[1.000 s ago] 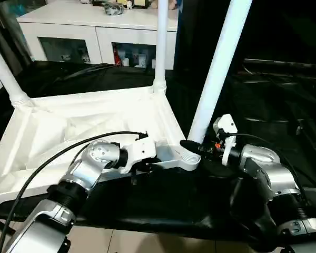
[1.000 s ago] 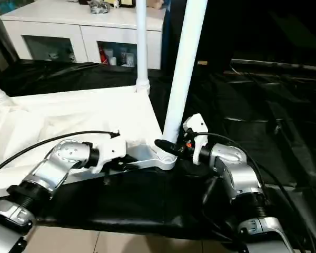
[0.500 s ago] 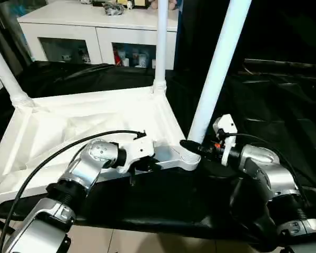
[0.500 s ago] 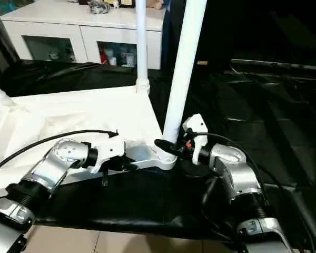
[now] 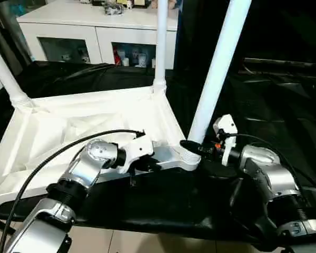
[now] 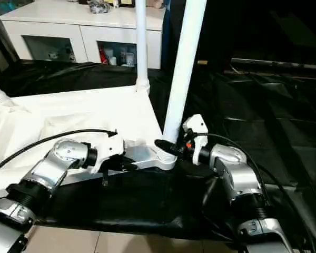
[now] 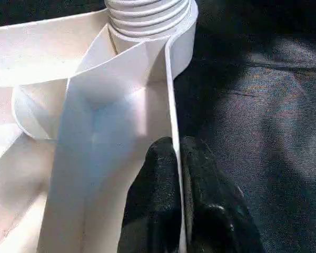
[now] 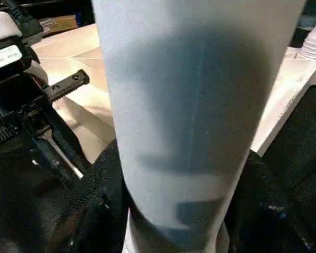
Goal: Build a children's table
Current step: Insert table leg to table base
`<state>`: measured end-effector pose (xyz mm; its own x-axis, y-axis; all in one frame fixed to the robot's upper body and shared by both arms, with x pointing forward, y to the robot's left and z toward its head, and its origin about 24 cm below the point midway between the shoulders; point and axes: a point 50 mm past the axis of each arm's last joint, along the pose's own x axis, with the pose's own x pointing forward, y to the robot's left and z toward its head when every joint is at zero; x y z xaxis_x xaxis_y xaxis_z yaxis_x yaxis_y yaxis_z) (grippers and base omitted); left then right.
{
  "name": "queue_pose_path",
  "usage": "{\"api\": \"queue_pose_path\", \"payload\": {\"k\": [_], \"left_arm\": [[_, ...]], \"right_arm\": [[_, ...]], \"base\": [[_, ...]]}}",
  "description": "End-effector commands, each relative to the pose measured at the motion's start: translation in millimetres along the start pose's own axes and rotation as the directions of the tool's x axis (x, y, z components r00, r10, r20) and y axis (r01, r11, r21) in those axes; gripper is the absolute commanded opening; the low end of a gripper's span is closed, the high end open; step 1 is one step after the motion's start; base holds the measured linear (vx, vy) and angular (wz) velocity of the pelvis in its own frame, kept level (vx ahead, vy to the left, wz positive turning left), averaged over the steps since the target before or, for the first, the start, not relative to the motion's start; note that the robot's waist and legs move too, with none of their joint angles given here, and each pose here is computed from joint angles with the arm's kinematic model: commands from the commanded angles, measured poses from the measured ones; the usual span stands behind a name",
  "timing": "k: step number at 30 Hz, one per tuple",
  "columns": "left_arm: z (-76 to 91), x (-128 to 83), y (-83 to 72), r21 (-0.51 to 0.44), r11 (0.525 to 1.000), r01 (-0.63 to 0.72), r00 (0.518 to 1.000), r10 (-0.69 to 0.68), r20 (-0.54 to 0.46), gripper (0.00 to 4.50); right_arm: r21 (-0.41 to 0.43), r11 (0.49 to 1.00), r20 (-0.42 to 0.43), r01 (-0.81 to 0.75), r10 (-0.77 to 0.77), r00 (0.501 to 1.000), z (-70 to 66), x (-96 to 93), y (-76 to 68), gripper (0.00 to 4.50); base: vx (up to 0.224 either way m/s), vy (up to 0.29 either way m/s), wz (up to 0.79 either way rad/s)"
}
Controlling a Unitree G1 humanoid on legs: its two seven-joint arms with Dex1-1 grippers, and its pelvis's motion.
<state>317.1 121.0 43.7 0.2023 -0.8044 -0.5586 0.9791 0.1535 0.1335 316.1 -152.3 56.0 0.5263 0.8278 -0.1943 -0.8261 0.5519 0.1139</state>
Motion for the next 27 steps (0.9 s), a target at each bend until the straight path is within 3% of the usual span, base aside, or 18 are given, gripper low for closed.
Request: {"api": "queue_pose_path", "payload": {"k": [1,6,9,11,13,14,17,19,22,27], "left_arm": [[6.2,0.2,0.6,0.005,1.000,-0.001,0.999,0.001,0.050,0.00],[7.7,1.4,3.5,-0.040,0.998,-0.039,0.996,0.043,0.081,0.00],[7.6,5.1,6.7,-0.078,0.993,-0.086,0.993,0.092,0.070,0.00],[9.4,13.7,11.3,-0.131,0.978,-0.163,0.984,0.171,0.055,0.00],[14.3,24.5,14.3,-0.178,0.958,-0.227,0.971,0.236,0.033,0.00],[15.1,25.9,14.7,-0.183,0.955,-0.235,0.969,0.244,0.029,0.00],[25.5,43.6,18.4,-0.256,0.905,-0.341,0.937,0.350,-0.011,0.00],[31.0,55.2,15.5,-0.273,0.894,-0.355,0.932,0.360,-0.033,0.00],[31.3,60.2,15.2,-0.250,0.890,-0.382,0.924,0.378,-0.065,0.00],[28.5,56.1,18.4,-0.251,0.880,-0.402,0.915,0.396,-0.077,0.00]], "right_arm": [[0.106,0.994,-0.136,-0.001,0.015,0.991,-34.8,-2.3,6.4,1.91],[0.107,0.994,-0.135,0.025,-0.010,0.991,-35.5,-1.8,5.1,1.91],[0.113,0.987,-0.145,0.118,-0.101,0.984,-39.0,1.1,0.5,1.91],[0.121,0.953,-0.182,0.278,-0.254,0.950,-47.6,7.1,-6.7,1.91],[0.167,0.864,-0.238,0.475,-0.432,0.870,-56.6,12.9,-15.6,1.91],[0.176,0.848,-0.248,0.500,-0.454,0.856,-57.6,13.5,-16.7,1.91],[0.148,0.731,-0.303,0.666,-0.608,0.734,-61.2,21.2,-23.1,1.90],[0.137,0.702,-0.307,0.699,-0.641,0.703,-58.5,31.1,-21.7,1.90],[0.132,0.713,-0.291,0.689,-0.637,0.714,-50.6,47.9,-15.8,1.90],[0.122,0.735,-0.278,0.667,-0.620,0.734,-47.5,56.3,-11.6,1.90]], "base": [[0.000,0.000,0.00],[0.000,0.000,0.00],[0.000,0.000,0.00],[0.000,0.000,0.00],[-0.027,0.011,-0.04],[0.000,0.000,0.00],[-0.041,0.070,-0.14],[-0.064,0.038,0.02],[0.023,-0.082,0.21],[0.061,-0.013,-0.09]]}}
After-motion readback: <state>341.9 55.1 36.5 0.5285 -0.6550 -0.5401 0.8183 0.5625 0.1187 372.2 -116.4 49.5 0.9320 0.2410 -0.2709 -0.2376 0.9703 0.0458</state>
